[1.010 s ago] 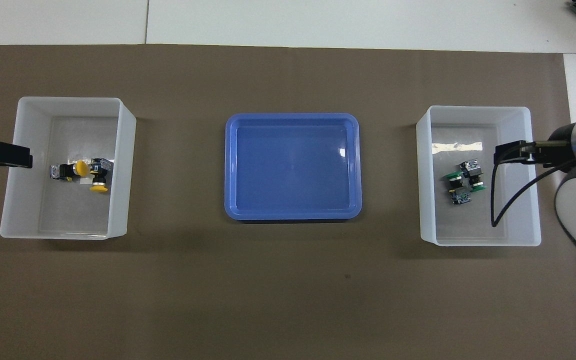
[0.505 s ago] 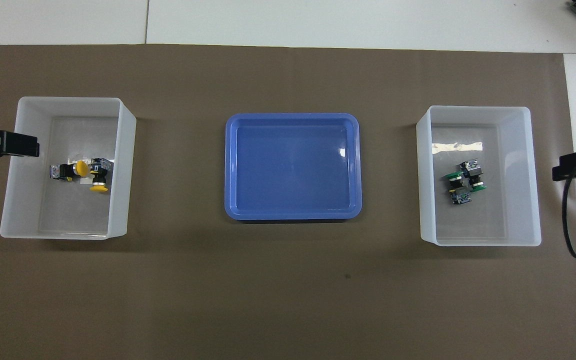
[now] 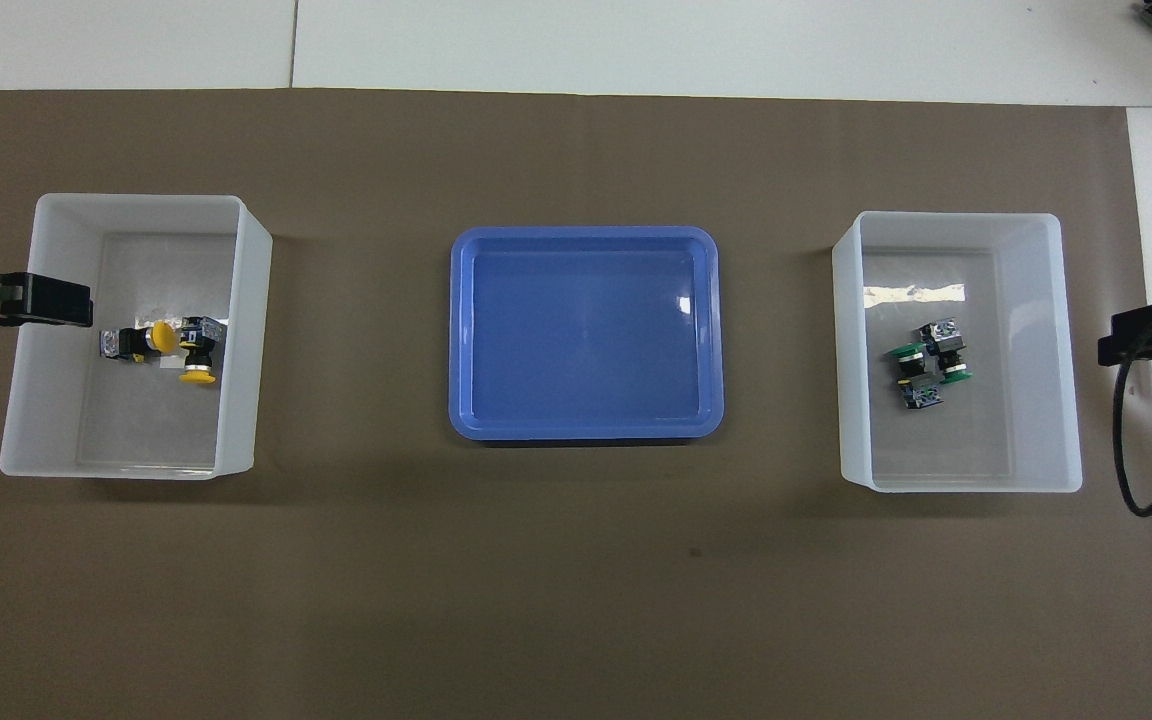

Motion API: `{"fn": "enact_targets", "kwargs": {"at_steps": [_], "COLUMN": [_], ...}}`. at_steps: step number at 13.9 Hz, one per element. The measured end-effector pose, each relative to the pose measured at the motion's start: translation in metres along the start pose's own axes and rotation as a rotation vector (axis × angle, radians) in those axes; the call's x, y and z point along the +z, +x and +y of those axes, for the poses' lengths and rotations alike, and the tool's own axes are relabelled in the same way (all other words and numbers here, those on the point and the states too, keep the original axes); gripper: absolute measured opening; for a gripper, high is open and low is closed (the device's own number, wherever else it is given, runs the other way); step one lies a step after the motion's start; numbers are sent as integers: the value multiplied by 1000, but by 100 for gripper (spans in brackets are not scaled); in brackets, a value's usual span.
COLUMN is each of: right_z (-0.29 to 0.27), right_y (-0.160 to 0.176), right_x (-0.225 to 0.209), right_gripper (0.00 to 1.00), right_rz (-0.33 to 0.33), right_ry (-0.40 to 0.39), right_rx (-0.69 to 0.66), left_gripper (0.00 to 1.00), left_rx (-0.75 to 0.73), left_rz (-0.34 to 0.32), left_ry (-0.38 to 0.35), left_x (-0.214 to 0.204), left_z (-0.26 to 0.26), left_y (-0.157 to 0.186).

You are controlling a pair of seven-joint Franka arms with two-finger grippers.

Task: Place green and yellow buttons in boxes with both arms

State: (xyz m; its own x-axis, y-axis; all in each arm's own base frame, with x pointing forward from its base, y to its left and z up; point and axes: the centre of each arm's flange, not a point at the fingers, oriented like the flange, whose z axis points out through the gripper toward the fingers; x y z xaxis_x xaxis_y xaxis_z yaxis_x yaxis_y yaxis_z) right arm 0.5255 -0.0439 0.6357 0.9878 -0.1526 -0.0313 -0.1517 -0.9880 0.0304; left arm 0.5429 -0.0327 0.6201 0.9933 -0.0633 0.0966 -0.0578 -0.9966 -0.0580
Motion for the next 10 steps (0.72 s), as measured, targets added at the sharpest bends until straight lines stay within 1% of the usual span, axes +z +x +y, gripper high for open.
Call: {"fn": "enact_targets", "kwargs": {"at_steps": [4,10], "right_z": [-6,-11], "right_y": [-2,-4], "right_x": [-3,-6], "right_gripper": [100,100], "right_rz": [-4,-3], "right_ry": [-10,-11], "right_rx": [-13,-22], "left_gripper": [100,100], "left_rx": [-21,-54], "left_rz": [-2,-2], "left_ry": [0,2], "left_x": [1,1], "left_z": [2,-10], "left_y": [0,0]}}
